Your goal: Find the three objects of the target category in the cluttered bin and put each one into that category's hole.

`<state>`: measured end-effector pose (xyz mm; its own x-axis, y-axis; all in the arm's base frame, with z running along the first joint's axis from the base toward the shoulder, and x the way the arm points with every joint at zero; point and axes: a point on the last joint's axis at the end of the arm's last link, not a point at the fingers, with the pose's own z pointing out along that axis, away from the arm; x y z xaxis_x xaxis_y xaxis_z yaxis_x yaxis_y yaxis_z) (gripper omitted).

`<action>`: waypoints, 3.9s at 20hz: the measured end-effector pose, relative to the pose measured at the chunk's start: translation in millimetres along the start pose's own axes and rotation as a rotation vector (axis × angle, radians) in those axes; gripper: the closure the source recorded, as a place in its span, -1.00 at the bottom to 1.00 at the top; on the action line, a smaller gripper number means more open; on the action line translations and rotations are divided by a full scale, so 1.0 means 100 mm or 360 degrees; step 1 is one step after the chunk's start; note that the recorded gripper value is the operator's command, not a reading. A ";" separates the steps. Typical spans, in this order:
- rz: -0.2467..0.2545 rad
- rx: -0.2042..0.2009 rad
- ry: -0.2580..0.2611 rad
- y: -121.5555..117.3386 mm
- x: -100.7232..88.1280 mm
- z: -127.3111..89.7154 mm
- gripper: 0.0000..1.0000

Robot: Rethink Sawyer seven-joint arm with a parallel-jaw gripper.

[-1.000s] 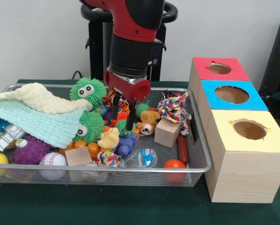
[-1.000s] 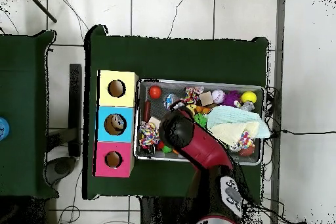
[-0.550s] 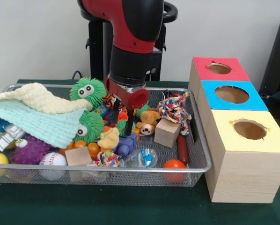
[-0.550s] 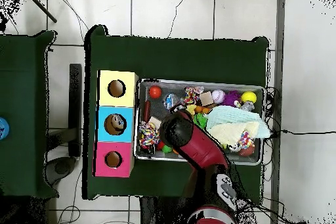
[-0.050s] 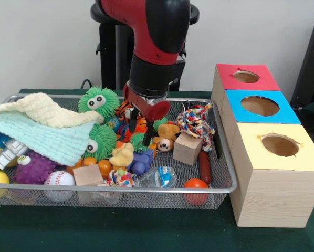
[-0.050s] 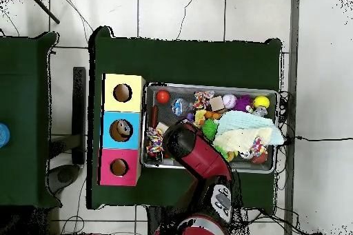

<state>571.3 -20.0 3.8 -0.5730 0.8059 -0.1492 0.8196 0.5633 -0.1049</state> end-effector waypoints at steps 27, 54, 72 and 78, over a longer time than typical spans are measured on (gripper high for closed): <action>0.0115 -0.0189 -0.0189 0.17 -0.46 -0.20 -1.00; -0.0029 -0.0235 0.0071 0.61 0.25 -0.14 -1.00; 0.0041 -0.0104 -0.0044 0.35 0.14 -0.24 -1.00; 0.0252 -0.0030 -0.0056 0.17 0.02 -0.20 -1.00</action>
<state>583.6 -5.4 21.1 -0.4361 0.8782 -0.1965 0.8993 0.4334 -0.0587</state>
